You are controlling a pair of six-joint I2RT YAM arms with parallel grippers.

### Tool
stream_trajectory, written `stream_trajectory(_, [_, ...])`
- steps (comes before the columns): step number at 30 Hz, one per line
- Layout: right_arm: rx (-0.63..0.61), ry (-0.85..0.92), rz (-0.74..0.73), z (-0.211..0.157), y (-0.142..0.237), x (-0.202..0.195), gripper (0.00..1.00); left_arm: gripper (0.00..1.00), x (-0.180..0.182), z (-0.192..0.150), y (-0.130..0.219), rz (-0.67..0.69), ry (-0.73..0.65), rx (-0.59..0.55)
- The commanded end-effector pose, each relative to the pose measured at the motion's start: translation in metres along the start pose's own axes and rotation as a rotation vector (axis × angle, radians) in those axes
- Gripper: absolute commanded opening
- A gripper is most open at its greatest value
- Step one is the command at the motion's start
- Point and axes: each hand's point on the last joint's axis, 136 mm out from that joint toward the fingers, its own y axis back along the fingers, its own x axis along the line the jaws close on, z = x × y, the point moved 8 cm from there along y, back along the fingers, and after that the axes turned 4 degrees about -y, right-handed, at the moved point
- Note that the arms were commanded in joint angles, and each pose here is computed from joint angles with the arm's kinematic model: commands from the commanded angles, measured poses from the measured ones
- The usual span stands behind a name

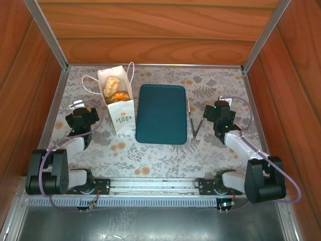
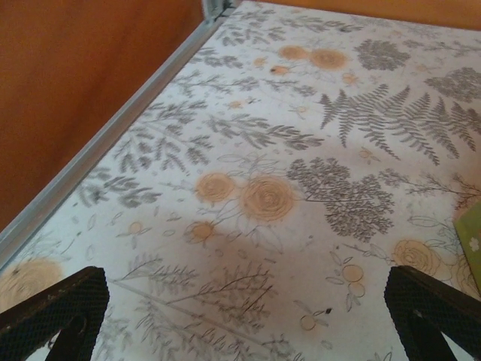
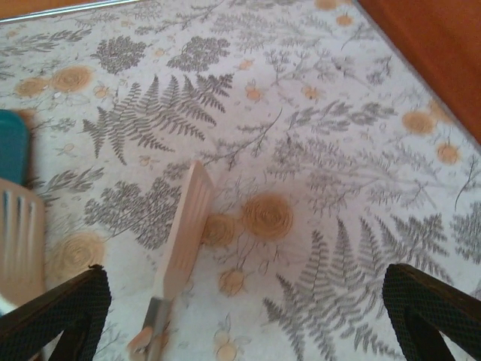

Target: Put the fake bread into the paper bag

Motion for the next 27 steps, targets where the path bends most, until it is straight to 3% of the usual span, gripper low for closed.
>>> stream_trajectory(1, [-0.121, 0.067, -0.024, 0.003, -0.014, -0.001, 1.00, 1.00, -0.006, 0.014, -0.005, -0.001, -0.008, -0.148])
stream_trajectory(5, [-0.189, 0.085, 0.013, -0.003, -0.029, 0.002, 1.00, 1.00, -0.010, 0.002, -0.016, -0.013, -0.016, -0.153])
stream_trajectory(9, [-0.200, 0.132, 0.145, -0.008, -0.039, 0.012, 1.00, 1.00, -0.018, -0.006, -0.023, -0.046, -0.047, -0.159])
stream_trajectory(11, [-0.267, 0.135, 0.193, -0.014, -0.040, 0.012, 1.00, 1.00, -0.021, -0.006, -0.025, -0.079, -0.068, -0.157])
stream_trajectory(15, [-0.238, 0.086, 0.237, -0.022, -0.047, 0.002, 1.00, 1.00, -0.025, -0.005, -0.027, -0.109, -0.083, -0.151])
stream_trajectory(19, [-0.117, 0.047, 0.302, -0.015, -0.060, -0.004, 0.99, 1.00, -0.029, -0.002, -0.033, -0.133, -0.100, -0.127])
stream_trajectory(27, [-0.121, 0.054, 0.291, -0.014, -0.058, -0.003, 1.00, 1.00, -0.024, -0.002, -0.041, -0.173, -0.070, -0.079])
